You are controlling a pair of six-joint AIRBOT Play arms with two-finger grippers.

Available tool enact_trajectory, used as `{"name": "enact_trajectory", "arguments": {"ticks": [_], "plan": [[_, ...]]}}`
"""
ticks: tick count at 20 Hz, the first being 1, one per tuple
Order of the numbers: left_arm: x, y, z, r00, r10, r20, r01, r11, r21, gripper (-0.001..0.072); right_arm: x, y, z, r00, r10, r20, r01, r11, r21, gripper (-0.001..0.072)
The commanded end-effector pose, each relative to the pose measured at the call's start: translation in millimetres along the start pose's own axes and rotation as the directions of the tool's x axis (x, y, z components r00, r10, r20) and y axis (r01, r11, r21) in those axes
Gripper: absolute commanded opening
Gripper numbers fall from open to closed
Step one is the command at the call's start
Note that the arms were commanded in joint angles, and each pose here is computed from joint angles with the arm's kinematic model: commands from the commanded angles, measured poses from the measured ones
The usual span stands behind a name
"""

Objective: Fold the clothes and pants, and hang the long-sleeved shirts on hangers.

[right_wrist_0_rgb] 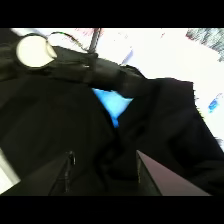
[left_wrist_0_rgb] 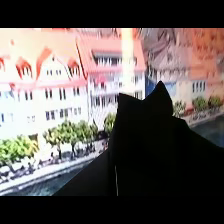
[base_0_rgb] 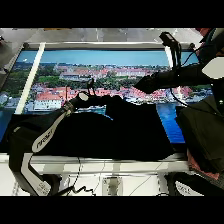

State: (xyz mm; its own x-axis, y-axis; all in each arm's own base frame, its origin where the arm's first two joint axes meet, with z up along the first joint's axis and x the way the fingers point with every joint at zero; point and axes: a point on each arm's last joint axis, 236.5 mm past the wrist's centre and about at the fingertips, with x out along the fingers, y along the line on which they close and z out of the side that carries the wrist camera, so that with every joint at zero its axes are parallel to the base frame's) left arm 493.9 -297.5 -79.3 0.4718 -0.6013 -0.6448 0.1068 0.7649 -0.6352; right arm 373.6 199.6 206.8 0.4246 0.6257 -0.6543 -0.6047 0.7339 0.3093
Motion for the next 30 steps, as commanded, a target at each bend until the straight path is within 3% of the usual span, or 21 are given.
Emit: {"name": "enact_trajectory", "arguments": {"ticks": [1, 2, 3, 6, 8, 10, 13, 15, 17, 18, 19, 20, 21, 25, 28, 30], "plan": [[-30.9, -9.8, 38.8, 0.996, -0.018, 0.090, 0.015, 0.999, 0.036, 0.0007, -20.0, -52.4, 8.6, 0.969, -0.244, 0.046, 0.245, 0.969, -0.019, 0.0195], [-46.2, -18.0, 53.0, 0.992, -0.032, 0.125, 0.023, 0.997, 0.074, 0.0007, -29.9, -78.7, 7.5, 0.940, -0.339, 0.044, 0.340, 0.940, -0.016, 0.0048], [-65.2, -28.1, 69.1, 0.985, -0.049, 0.167, 0.031, 0.993, 0.110, 0.0007, -41.8, -105.5, 3.5, 0.906, -0.421, 0.033, 0.422, 0.907, -0.013, 0.0021], [-126.9, -58.6, 109.6, 0.953, -0.095, 0.286, 0.025, 0.971, 0.239, 0.0007, -77.0, -165.7, -20.6, 0.844, -0.536, -0.032, 0.537, 0.841, 0.072, 0.0019], [-166.3, -69.2, 126.8, 0.934, -0.083, 0.348, -0.046, 0.936, 0.348, 0.0006, -92.0, -195.3, -58.3, 0.827, -0.544, -0.141, 0.560, 0.818, 0.129, 0.0018], [-200.0, -75.6, 137.3, 0.916, -0.055, 0.398, -0.148, 0.874, 0.462, 0.0006, -87.5, -201.2, -113.3, 0.851, -0.436, -0.293, 0.488, 0.863, 0.132, 0.0017], [-238.9, -73.4, 144.4, 0.895, 0.012, 0.447, -0.308, 0.741, 0.597, 0.0006, -61.8, -175.2, -185.6, 0.895, -0.162, -0.415, 0.243, 0.958, 0.151, 0.0017], [-253.9, -55.0, 140.9, 0.892, 0.104, 0.439, -0.396, 0.648, 0.651, 0.0006, -43.7, -161.9, -222.7, 0.899, -0.036, -0.436, 0.148, 0.963, 0.224, 0.0018], [-269.1, -14.3, 140.1, 0.869, 0.255, 0.425, -0.481, 0.638, 0.601, 0.0006, -21.3, -158.6, -255.5, 0.899, 0.014, -0.438, 0.135, 0.942, 0.307, 0.0019], [-277.4, 10.1, 139.0, 0.847, 0.339, 0.410, -0.527, 0.642, 0.557, 0.0007, -7.6, -163.3, -269.5, 0.905, 0.002, -0.426, 0.165, 0.921, 0.353, 0.0043], [-288.2, 36.9, 136.7, 0.818, 0.425, 0.388, -0.575, 0.643, 0.506, 0.0007, 4.7, -170.2, -279.5, 0.914, -0.026, -0.405, 0.212, 0.882, 0.421, 0.0243], [-298.7, 58.8, 134.3, 0.792, 0.489, 0.365, -0.610, 0.642, 0.464, 0.0007, 15.5, -178.2, -288.9, 0.921, -0.061, -0.386, 0.261, 0.831, 0.491, 0.0494], [-309.3, 78.2, 132.4, 0.771, 0.537, 0.343, -0.637, 0.643, 0.426, 0.0007, 22.8, -183.4, -296.2, 0.924, -0.084, -0.374, 0.288, 0.797, 0.532, 0.0532], [-324.3, 131.2, 142.4, 0.726, 0.606, 0.326, -0.688, 0.652, 0.319, 0.0007, 49.5, -192.7, -304.1, 0.944, -0.064, -0.325, 0.274, 0.700, 0.660, 0.0534], [-302.4, 168.1, 131.2, 0.722, 0.649, 0.239, -0.690, 0.655, 0.308, 0.0007, 73.1, -199.9, -296.9, 0.969, -0.025, -0.247, 0.210, 0.616, 0.759, 0.0591], [-285.0, 184.4, 122.7, 0.724, 0.663, 0.189, -0.684, 0.658, 0.314, 0.0008, 81.0, -206.1, -302.1, 0.966, -0.007, -0.257, 0.209, 0.605, 0.769, 0.0591]]}}
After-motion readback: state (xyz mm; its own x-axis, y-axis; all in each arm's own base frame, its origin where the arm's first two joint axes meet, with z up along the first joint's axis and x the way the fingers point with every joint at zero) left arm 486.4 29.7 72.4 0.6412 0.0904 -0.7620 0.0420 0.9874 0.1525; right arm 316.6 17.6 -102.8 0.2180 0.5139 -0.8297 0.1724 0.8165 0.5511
